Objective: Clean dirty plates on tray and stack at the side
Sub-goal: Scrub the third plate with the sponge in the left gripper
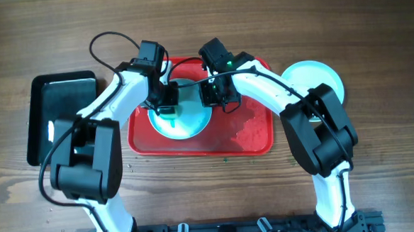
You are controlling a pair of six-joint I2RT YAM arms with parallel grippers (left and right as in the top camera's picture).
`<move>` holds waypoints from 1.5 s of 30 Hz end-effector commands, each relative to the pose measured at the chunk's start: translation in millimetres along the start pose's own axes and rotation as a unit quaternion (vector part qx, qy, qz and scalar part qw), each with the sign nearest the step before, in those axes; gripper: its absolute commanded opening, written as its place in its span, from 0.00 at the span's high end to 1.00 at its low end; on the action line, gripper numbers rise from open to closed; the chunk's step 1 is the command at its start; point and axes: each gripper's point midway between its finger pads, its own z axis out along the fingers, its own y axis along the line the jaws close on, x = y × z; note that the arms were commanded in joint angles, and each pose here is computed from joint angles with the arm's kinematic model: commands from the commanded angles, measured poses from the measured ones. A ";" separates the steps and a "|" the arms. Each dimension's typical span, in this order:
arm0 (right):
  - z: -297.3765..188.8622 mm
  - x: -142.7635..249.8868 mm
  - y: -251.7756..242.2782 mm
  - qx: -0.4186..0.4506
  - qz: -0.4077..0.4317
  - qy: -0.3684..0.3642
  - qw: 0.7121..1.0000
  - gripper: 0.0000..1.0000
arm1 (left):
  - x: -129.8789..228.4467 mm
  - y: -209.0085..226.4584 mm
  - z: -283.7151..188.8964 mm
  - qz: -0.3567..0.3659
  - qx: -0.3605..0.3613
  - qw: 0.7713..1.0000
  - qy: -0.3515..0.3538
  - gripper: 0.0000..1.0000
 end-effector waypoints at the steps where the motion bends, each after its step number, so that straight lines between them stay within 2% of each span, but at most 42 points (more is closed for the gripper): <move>1: 2.8 0.4 -8.8 0.016 0.014 -0.003 1.000 0.96 | 28.9 -0.5 21.9 0.016 0.012 0.998 0.066 0.96; 2: 2.8 -0.1 -8.6 0.015 0.013 -0.004 1.000 0.96 | 33.2 -0.6 21.7 0.020 0.014 0.997 0.075 0.96; 6: 1.9 -3.1 -10.6 0.012 0.017 -0.007 1.000 0.96 | 63.9 -26.3 11.9 0.135 0.111 0.976 0.128 0.96; 8: 1.2 -5.0 -11.9 -0.008 0.022 -0.002 1.000 0.96 | 70.4 -28.5 9.3 0.166 0.125 0.969 0.136 0.96; 10: 3.7 -3.6 -11.0 -0.045 0.027 0.006 0.999 0.96 | 61.1 -27.5 12.0 0.167 0.120 0.971 0.118 0.96; 12: 7.7 -0.7 -14.1 -0.069 0.036 0.012 0.997 0.96 | 40.1 -14.0 19.2 0.121 0.066 0.987 0.084 0.96; 13: 9.1 0.3 -15.6 -0.079 0.040 0.014 0.996 0.96 | 25.8 -0.3 22.3 0.075 0.018 0.995 0.059 0.96; 15: 10.2 1.2 -20.4 -0.089 0.049 0.016 0.995 0.96 | 3.5 18.3 23.4 0.011 -0.043 0.999 0.012 0.96; 19: 10.2 0.6 -22.4 -0.089 0.055 0.016 0.994 0.96 | -24.9 40.9 18.8 -0.063 -0.111 0.990 -0.058 0.96; 21: 10.2 0.8 -22.1 -0.090 0.053 0.016 0.994 0.96 | -32.1 61.5 11.7 -0.109 -0.169 0.976 -0.088 0.96; 23: 10.2 0.4 -21.9 -0.090 0.053 0.015 0.994 0.96 | -33.4 73.4 6.5 -0.134 -0.202 0.965 -0.103 0.96; 25: 10.2 0.1 -21.9 -0.090 0.052 0.015 0.994 0.96 | -29.4 71.6 7.6 -0.126 -0.199 0.967 -0.092 0.96; 27: 10.2 0.2 -21.9 -0.090 0.052 0.015 0.994 0.96 | -18.6 51.2 16.3 -0.067 -0.144 0.986 -0.050 0.96; 29: 10.2 0.1 -21.9 -0.090 0.052 0.015 0.994 0.96 | 2.0 0.5 24.5 0.041 0.001 0.999 0.010 0.96; 30: 10.2 -0.1 -21.8 -0.090 0.052 0.014 0.994 0.96 | 16.0 -30.6 21.1 0.105 0.095 0.989 0.034 0.96; 31: 10.1 -0.7 -21.5 -0.091 0.052 0.013 0.994 0.96 | 23.9 -51.6 15.5 0.143 0.158 0.976 0.040 0.96; 33: 10.1 -0.7 -21.5 -0.091 0.052 0.013 0.994 0.96 | 24.0 -66.8 10.8 0.162 0.200 0.966 0.033 0.96; 36: 10.2 -0.7 -21.5 -0.091 0.052 0.013 0.994 0.96 | 5.4 -73.3 11.1 0.174 0.203 0.964 -0.008 0.96; 37: 10.2 -0.5 -21.6 -0.091 0.052 0.013 0.994 0.96 | -3.2 -72.4 11.8 0.166 0.196 0.966 -0.023 0.96; 40: 10.2 0.0 -21.9 -0.090 0.055 0.015 0.994 0.96 | -45.8 -32.7 19.7 0.077 0.065 0.991 -0.091 0.96; 42: 10.2 -0.1 -22.0 -0.089 0.057 0.014 0.994 0.96 | -63.1 -4.7 17.7 0.029 -0.016 0.991 -0.127 0.96; 45: 10.3 -0.3 -22.5 -0.088 0.059 0.014 0.994 0.96 | -61.4 34.3 12.6 -0.053 -0.118 0.982 -0.137 0.96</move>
